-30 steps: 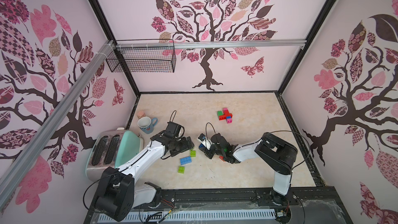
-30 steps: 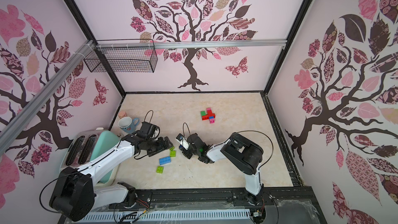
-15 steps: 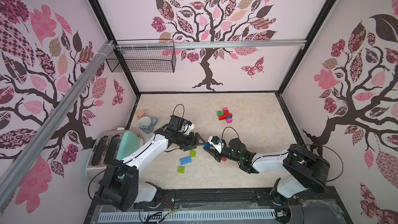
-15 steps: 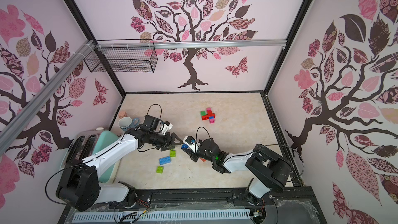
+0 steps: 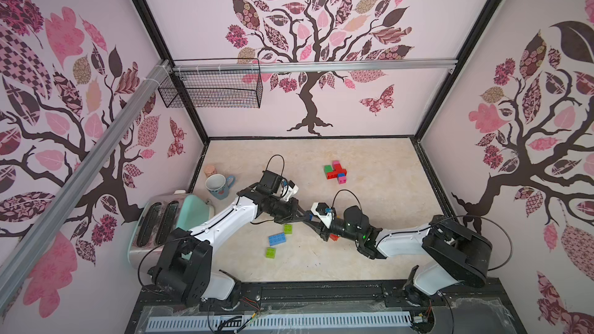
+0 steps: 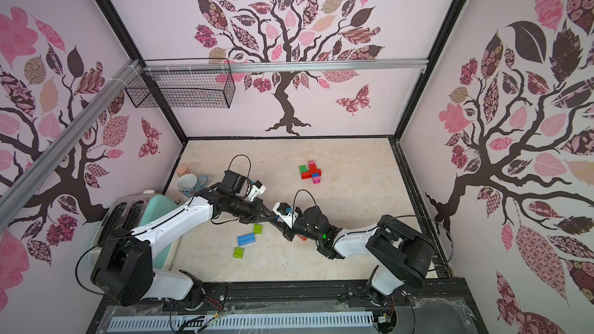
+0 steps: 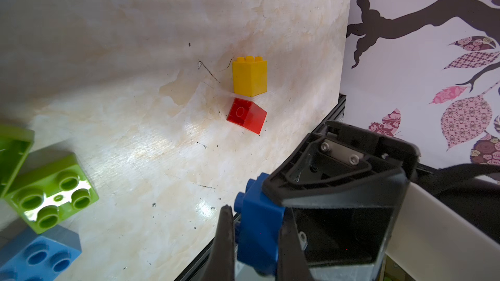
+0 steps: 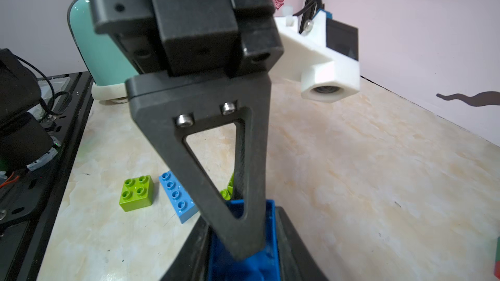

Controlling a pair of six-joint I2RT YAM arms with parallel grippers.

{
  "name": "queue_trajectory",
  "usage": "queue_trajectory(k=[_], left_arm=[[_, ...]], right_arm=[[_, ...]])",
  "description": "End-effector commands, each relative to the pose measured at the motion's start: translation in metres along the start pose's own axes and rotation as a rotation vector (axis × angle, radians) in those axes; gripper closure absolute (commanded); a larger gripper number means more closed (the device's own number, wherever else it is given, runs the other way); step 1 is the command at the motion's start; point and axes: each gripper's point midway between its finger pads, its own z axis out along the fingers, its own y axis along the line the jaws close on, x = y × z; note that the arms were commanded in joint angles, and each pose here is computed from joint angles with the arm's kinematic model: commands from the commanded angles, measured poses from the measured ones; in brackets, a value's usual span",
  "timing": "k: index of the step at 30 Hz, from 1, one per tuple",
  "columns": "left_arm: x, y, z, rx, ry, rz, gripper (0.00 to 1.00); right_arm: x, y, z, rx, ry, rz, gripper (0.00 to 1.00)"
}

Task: Assemble the number 4 with lego
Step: Place the lego brick at the center of the board.

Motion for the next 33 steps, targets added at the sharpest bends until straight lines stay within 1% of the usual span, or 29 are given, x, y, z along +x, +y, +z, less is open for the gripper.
queue_trajectory(k=[1, 3, 5, 8, 12, 13, 15, 20, 23, 25, 29, 33], left_arm=[[-0.008, -0.021, -0.005, 0.047, -0.021, 0.048, 1.0], [-0.011, -0.009, -0.009, -0.062, -0.058, 0.071, 1.0], [-0.015, 0.006, -0.014, -0.212, -0.1, 0.115, 1.0], [-0.023, 0.022, -0.015, -0.319, -0.143, 0.122, 1.0], [-0.032, 0.036, -0.014, -0.424, -0.19, 0.13, 1.0], [-0.035, 0.04, -0.014, -0.466, -0.205, 0.142, 1.0], [-0.039, 0.048, -0.013, -0.561, -0.22, 0.172, 1.0], [-0.047, 0.066, -0.008, -0.894, -0.212, 0.298, 1.0], [-0.054, 0.075, -0.004, -1.088, -0.205, 0.372, 1.0], [-0.059, 0.08, 0.001, -1.206, -0.192, 0.43, 1.0], [-0.07, 0.089, 0.008, -1.439, -0.177, 0.538, 1.0], [-0.081, 0.093, 0.005, -1.613, -0.175, 0.592, 1.0]], right_arm=[[-0.019, 0.004, 0.0, -0.009, -0.059, 0.01, 0.66], [-0.013, 0.002, -0.005, 0.008, -0.037, 0.039, 0.6], [-0.005, -0.003, -0.016, 0.056, -0.005, 0.079, 0.47], [0.005, -0.013, -0.04, 0.14, 0.018, 0.116, 0.32], [0.01, -0.029, -0.072, 0.267, 0.045, 0.168, 0.2], [0.01, -0.035, -0.081, 0.317, 0.045, 0.188, 0.15], [0.01, -0.051, -0.099, 0.427, 0.042, 0.233, 0.01], [0.021, -0.097, -0.153, 0.79, 0.023, 0.371, 0.01], [0.032, -0.114, -0.178, 0.918, 0.022, 0.444, 0.0], [0.036, -0.117, -0.186, 0.941, 0.006, 0.478, 0.01], [0.035, -0.115, -0.191, 0.925, -0.02, 0.5, 0.01], [0.037, -0.114, -0.195, 0.927, -0.009, 0.503, 0.01]])
